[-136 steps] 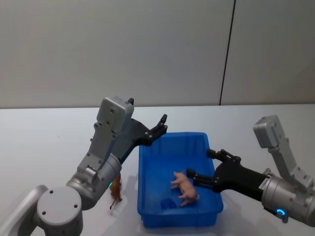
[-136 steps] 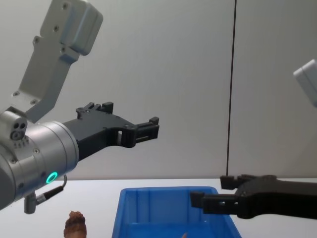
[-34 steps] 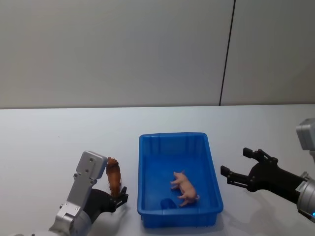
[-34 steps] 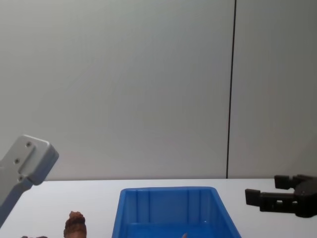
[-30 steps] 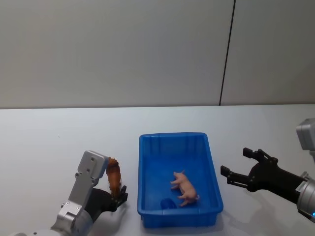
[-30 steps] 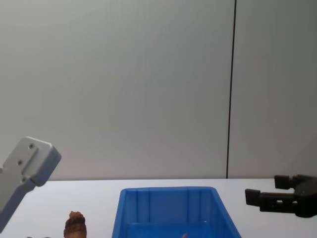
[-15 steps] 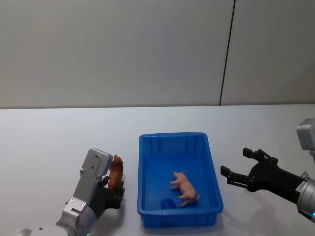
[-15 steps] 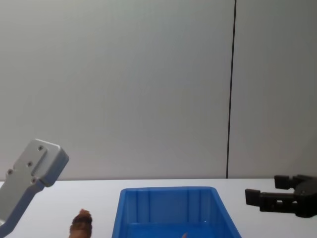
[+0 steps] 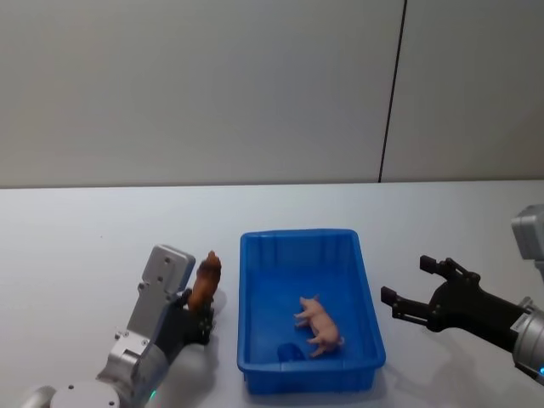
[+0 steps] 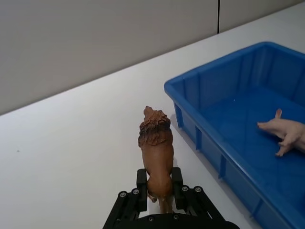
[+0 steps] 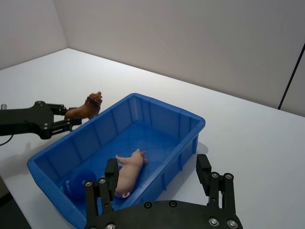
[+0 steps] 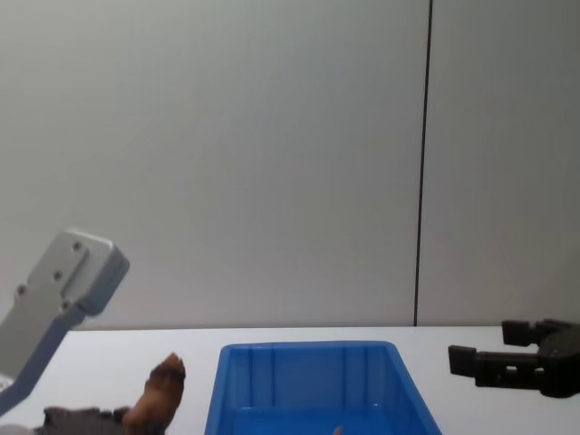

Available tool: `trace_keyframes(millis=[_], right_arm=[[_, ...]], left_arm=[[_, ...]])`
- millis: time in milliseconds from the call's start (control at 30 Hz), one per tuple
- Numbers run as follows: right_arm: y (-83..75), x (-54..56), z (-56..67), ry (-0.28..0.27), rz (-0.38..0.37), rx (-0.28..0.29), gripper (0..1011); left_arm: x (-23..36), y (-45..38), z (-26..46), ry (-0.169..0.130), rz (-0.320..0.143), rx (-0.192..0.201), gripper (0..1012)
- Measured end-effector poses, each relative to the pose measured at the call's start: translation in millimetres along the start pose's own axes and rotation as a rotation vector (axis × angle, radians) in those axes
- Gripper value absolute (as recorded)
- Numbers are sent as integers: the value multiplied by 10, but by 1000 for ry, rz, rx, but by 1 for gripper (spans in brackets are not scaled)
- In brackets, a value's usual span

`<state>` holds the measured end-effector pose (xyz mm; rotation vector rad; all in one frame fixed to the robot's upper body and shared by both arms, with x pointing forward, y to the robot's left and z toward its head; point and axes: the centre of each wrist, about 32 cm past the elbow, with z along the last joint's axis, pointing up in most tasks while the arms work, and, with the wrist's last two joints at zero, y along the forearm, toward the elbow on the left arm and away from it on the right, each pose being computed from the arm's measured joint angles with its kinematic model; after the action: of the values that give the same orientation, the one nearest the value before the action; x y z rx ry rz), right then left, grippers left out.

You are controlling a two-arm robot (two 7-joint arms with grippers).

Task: Pick up the two dolls from the table and place them into the box.

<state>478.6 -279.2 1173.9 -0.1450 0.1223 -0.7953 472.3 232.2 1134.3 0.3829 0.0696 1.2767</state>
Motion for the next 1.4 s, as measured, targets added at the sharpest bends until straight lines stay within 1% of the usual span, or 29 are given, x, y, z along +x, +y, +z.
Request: trace_keyframes(millis=[100, 200, 233, 300, 333, 367, 400, 433, 500, 533, 633, 667, 700, 733, 767, 867, 933, 1033, 1067, 1100, 1133, 1167, 1233, 1267, 1367, 1400], right_arm=[[0, 0, 0, 0, 0, 0, 1001], [0, 0, 0, 0, 0, 0, 1001], [0, 0, 0, 0, 0, 0, 1001], [0, 0, 0, 0, 0, 0, 1001], [0, 0, 0, 0, 0, 0, 1001], [0, 0, 0, 0, 0, 0, 1001], [0, 0, 0, 0, 0, 0, 1001], [0, 0, 0, 0, 0, 0, 1001], [0, 0, 0, 0, 0, 0, 1001], [0, 0, 0, 0, 0, 0, 1001], [0, 0, 0, 0, 0, 0, 1001], [0, 0, 0, 0, 0, 0, 1001], [0, 0, 0, 0, 0, 0, 1001], [0, 0, 0, 0, 0, 0, 1001], [0, 0, 0, 0, 0, 0, 1001], [0, 0, 0, 0, 0, 0, 1001], [0, 0, 0, 0, 0, 0, 1001], [0, 0, 0, 0, 0, 0, 1001], [0, 0, 0, 0, 0, 0, 1001], [0, 0, 0, 0, 0, 0, 1001], [0, 0, 0, 0, 0, 0, 1001], [0, 0, 0, 0, 0, 0, 1001], [0, 0, 0, 0, 0, 0, 1001], [0, 0, 0, 0, 0, 0, 1001], [0, 0, 0, 0, 0, 0, 1001], [0, 0, 0, 0, 0, 0, 1001]], left_arm=[[6, 1, 35, -7, 4, -21, 305], [16, 6, 113, -22, 11, -64, 305], [16, 6, 113, -22, 11, -64, 305], [21, 10, 190, -35, 15, -101, 305], [21, 10, 190, -35, 15, -101, 305], [20, 11, 238, -43, 15, -123, 305], [19, 11, 258, -46, 14, -133, 305], [14, 8, 300, -53, 11, -152, 305], [7, 5, 343, -61, 3, -172, 305], [-2, -2, 391, -68, -4, -192, 305], [-22, -15, 448, -77, -19, -214, 305], [-44, -28, 487, -81, -30, -227, 305], [-50, -32, 497, -84, -35, -231, 305], [-75, -46, 532, -88, -49, -242, 305], [-89, -54, 550, -89, -55, -246, 305], [-122, -72, 581, -93, -72, -254, 305], [-166, -100, 603, -97, -96, -258, 305], [-198, -121, 616, -98, -111, -259, 320], [-215, -133, 622, -99, -120, -259, 342], [-223, -139, 625, -100, -125, -259, 391], [-243, -152, 631, -100, -135, -258, 410], [-243, -152, 631, -100, -135, -258, 427], [-264, -166, 635, -101, -147, -256, 513], [-279, -176, 638, -101, -155, -256, 534], [-294, -185, 640, -100, -163, -259, 655], [-301, -190, 641, -100, -168, -263, 675]])
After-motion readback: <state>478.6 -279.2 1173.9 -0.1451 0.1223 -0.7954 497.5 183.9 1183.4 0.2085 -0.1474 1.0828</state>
